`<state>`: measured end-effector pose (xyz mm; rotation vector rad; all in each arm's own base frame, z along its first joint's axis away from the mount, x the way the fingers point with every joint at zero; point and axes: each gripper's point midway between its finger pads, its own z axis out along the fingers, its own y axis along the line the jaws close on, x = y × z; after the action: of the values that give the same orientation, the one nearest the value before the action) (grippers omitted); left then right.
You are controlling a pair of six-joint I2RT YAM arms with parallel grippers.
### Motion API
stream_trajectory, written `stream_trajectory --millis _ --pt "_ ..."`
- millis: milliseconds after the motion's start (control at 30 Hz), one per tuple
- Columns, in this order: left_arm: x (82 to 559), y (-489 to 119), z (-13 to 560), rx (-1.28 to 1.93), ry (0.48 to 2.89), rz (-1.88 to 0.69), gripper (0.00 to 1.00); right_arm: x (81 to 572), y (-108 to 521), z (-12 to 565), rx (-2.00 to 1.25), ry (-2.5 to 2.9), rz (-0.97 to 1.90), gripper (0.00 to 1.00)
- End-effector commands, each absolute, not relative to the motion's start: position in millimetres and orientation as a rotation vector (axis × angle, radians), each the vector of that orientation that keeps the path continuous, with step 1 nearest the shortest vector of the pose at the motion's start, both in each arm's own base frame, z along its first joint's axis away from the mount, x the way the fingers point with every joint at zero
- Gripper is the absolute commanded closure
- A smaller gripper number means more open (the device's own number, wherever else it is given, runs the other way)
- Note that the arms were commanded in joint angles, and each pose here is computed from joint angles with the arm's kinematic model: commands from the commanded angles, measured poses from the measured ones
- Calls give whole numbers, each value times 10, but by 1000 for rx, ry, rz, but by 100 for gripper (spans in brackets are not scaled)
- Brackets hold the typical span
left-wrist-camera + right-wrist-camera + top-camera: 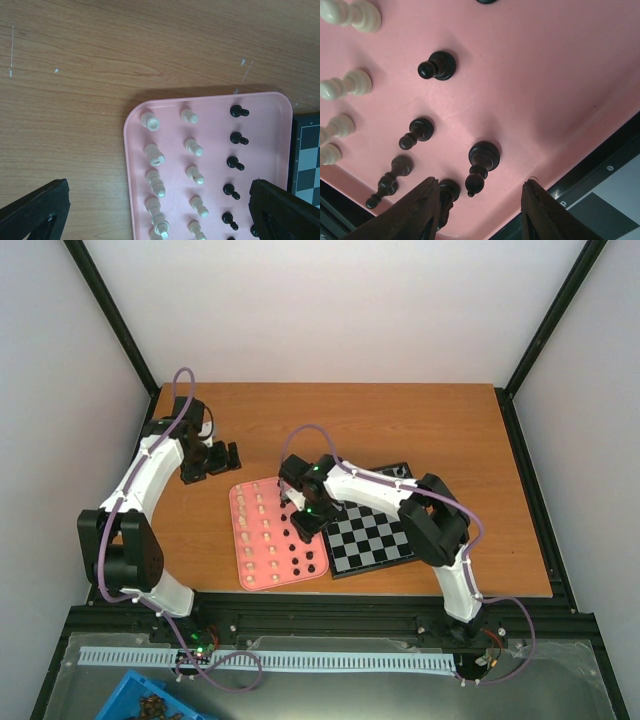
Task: Set up the chess pieces on the board
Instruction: Pick up the chess piece from the storage box.
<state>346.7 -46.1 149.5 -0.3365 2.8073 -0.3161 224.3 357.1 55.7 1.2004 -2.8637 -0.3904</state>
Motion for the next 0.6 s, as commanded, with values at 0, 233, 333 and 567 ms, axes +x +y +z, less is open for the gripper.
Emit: stream_trajectory --millis 0,233,333,567 --pt "3452 -489 1606 -319 2772 -331 0 2138 3567 444 1198 -2811 -390 56" --pt "3457 -496 1599 -321 2772 -338 0 2117 3574 348 1194 -2783 -385 60" --pt "3453 -497 1591 -320 2773 -336 0 2114 3579 334 1194 -2775 -384 63" --pt "3455 -498 1582 -318 2775 -336 0 2157 3582 350 1211 -2783 -359 82"
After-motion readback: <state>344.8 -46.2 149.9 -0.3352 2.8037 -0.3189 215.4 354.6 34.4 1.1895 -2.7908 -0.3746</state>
